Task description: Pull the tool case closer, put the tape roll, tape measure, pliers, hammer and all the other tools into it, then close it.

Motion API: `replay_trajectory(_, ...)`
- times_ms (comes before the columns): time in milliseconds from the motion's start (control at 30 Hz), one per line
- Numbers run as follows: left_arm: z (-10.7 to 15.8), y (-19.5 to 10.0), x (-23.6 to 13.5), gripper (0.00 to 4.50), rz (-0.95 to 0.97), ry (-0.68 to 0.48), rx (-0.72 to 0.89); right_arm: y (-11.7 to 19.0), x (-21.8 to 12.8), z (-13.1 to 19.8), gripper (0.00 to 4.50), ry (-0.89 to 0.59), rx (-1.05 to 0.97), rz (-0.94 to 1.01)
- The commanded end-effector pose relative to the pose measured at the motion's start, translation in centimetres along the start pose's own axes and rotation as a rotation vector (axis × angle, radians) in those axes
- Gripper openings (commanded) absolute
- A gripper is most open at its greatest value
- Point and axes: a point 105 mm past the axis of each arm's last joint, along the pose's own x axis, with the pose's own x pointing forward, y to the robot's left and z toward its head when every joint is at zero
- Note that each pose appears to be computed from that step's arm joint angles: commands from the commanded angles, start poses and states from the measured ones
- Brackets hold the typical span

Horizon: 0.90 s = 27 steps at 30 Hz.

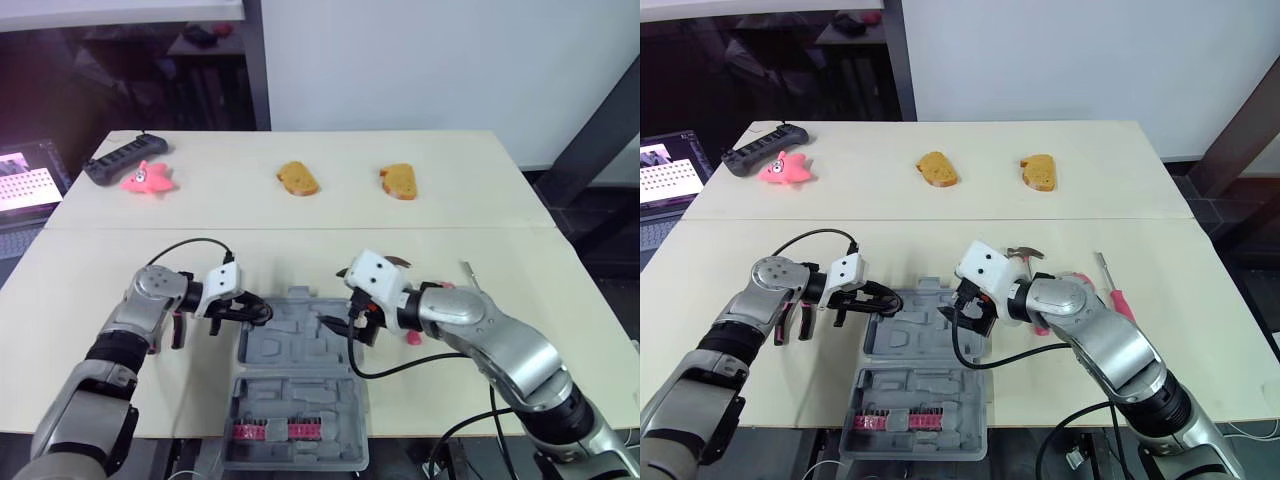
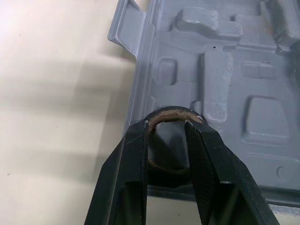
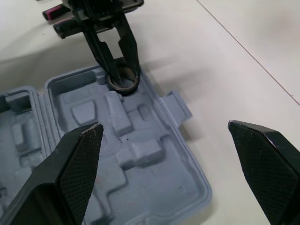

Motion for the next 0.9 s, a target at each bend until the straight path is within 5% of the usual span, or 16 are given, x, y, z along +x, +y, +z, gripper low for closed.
replay_trajectory(33, 2.2, 1.3, -2.4, 1.3, 0.06, -0.034, 0.057, -0.6, -1.3, 1.3, 4.5, -0.067, -0.033, -0.033)
replay_trajectory(267, 6.3, 1.8, -7.9, 1.3, 0.182, -0.194, -0.051, -2.8, -4.6, -0.2, 4.5, -0.095, 0.023, -0.128)
replay_trajectory(433, -1.7, 1.7, -18.4, 1.3, 0.499, 0.109, -0.235, -5.3, -10.9, -6.2, 4.5, -0.008, 0.063, -0.295)
replay_trajectory(500, -3.6, 1.4, -22.0, 1.3, 0.634, 0.145, -0.298, -5.5, -13.1, -8.2, 4.5, 0.03, 0.075, -0.328)
replay_trajectory(600, -6.3, -0.6, -26.0, 2.09, 0.765, 0.206, -0.378, -6.6, -16.6, -10.9, 4.5, 0.057, 0.125, -0.426)
replay_trajectory(767, -10.9, -6.0, -31.4, 4.48, 0.962, 0.32, -0.548, -7.9, -23.3, -15.7, 4.5, 0.166, 0.171, -0.581)
replay_trajectory(900, -12.7, -8.6, -32.9, 4.48, 1.064, 0.344, -0.613, -7.8, -25.4, -17.4, 4.5, 0.188, 0.2, -0.61)
